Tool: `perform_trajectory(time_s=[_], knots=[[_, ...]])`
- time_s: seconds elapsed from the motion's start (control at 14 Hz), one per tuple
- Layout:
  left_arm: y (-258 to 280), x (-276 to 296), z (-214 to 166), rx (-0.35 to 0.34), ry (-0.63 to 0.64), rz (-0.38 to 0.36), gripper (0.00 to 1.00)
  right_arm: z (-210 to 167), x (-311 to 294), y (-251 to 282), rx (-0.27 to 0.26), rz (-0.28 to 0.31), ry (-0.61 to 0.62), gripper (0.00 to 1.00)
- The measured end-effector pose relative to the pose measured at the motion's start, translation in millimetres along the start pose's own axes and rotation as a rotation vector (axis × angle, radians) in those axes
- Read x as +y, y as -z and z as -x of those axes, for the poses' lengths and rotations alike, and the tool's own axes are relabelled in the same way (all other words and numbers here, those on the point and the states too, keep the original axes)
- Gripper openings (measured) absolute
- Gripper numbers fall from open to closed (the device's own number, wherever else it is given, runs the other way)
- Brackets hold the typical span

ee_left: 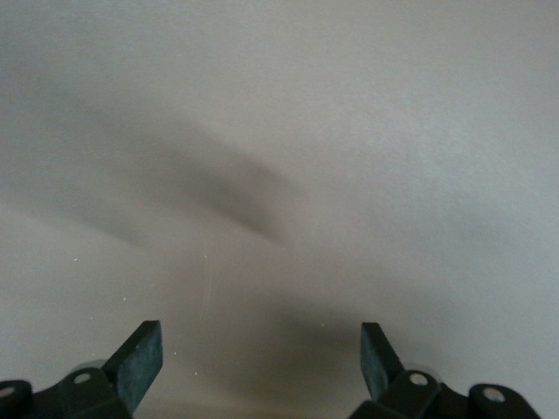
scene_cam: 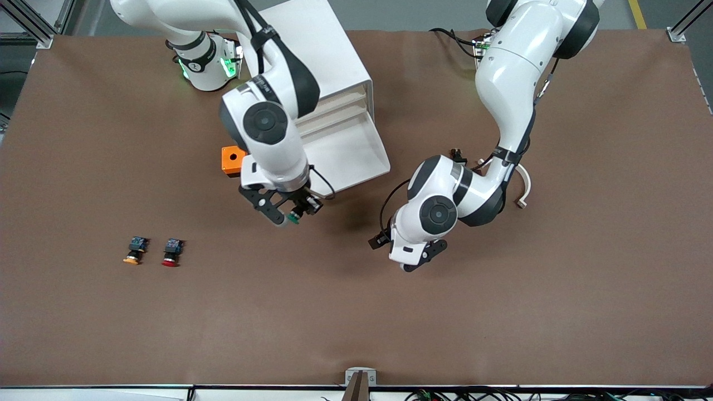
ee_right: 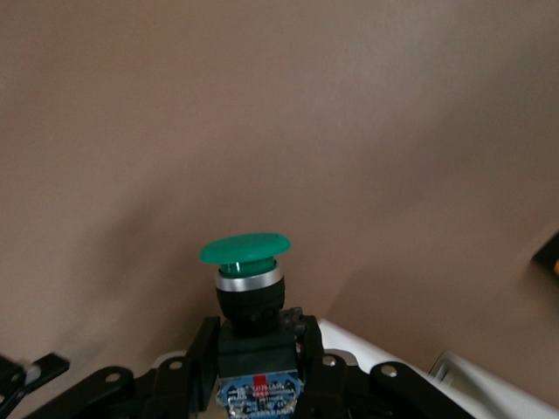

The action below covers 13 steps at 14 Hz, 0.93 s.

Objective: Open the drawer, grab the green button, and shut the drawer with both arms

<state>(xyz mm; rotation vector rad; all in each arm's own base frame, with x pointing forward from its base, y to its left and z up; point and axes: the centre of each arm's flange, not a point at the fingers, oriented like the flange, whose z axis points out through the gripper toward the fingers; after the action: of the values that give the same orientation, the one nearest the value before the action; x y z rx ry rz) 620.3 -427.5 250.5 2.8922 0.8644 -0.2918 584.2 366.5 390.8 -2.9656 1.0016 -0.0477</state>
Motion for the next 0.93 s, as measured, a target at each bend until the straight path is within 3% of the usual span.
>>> perform_trajectory(time_s=[0.28, 0.57, 0.93], knots=[[-12, 13, 36, 0.055, 0.034, -0.032, 1.00, -69, 37, -12, -0.013, 0.025, 0.146, 0.41], [-25, 25, 79, 0.135, -0.009, -0.075, 1.00, -129, 78, -24, -0.029, 0.042, 0.268, 0.41], [-37, 32, 114, 0.139, -0.062, -0.093, 1.00, -177, 117, -42, -0.024, 0.033, 0.366, 0.41]])
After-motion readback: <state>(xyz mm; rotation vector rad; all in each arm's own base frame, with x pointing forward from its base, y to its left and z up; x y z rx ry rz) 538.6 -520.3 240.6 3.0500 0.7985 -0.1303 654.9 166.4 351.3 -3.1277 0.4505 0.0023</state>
